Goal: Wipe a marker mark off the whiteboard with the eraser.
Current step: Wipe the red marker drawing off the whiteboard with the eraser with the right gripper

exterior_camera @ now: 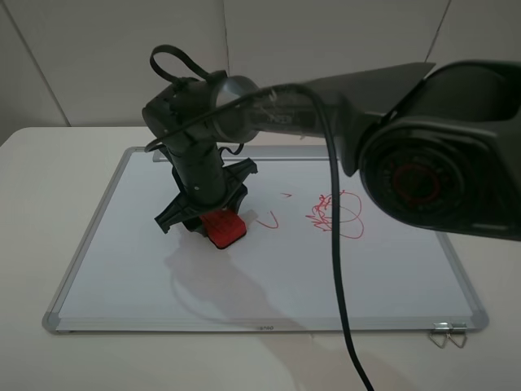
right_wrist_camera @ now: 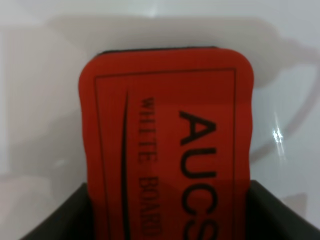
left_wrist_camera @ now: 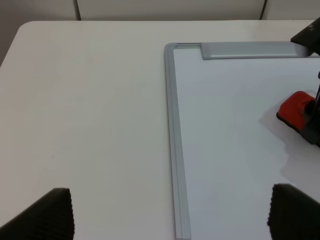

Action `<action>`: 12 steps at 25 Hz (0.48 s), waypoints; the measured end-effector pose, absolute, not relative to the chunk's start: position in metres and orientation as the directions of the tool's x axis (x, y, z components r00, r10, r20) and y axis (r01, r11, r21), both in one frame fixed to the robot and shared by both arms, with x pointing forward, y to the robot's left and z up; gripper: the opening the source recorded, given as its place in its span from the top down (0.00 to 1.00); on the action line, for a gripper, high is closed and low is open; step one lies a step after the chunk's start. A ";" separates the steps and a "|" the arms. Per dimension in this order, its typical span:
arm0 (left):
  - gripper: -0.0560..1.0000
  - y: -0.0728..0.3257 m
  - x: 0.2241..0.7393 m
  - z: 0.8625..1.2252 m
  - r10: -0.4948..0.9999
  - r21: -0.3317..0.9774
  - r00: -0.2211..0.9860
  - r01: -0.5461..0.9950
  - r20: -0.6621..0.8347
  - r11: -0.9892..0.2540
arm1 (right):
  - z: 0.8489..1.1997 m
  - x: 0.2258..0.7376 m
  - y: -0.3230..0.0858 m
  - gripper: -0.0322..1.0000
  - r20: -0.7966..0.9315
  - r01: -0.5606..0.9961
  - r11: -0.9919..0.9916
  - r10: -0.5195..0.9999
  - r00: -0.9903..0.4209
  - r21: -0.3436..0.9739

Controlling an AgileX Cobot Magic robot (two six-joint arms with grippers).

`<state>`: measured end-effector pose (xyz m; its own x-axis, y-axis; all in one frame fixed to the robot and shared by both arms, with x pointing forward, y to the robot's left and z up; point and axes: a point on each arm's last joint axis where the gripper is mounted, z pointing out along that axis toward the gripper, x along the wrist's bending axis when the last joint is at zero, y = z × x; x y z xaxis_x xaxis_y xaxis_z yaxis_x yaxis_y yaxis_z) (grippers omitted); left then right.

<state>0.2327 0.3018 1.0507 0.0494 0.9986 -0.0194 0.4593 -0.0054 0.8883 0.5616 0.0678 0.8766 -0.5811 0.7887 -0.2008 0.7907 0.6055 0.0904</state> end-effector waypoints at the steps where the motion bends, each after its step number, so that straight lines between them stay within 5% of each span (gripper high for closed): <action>1: 0.21 0.302 0.233 1.051 0.999 0.888 0.049 0.459 -0.019 -0.005 | 0.877 0.562 0.068 0.49 -0.200 0.787 0.611 0.785 -0.587 0.089; 12: 0.21 0.302 0.233 1.051 0.999 0.888 0.049 0.459 -0.019 -0.005 | 0.876 0.576 0.052 0.49 -0.166 0.820 0.569 0.816 -0.554 0.063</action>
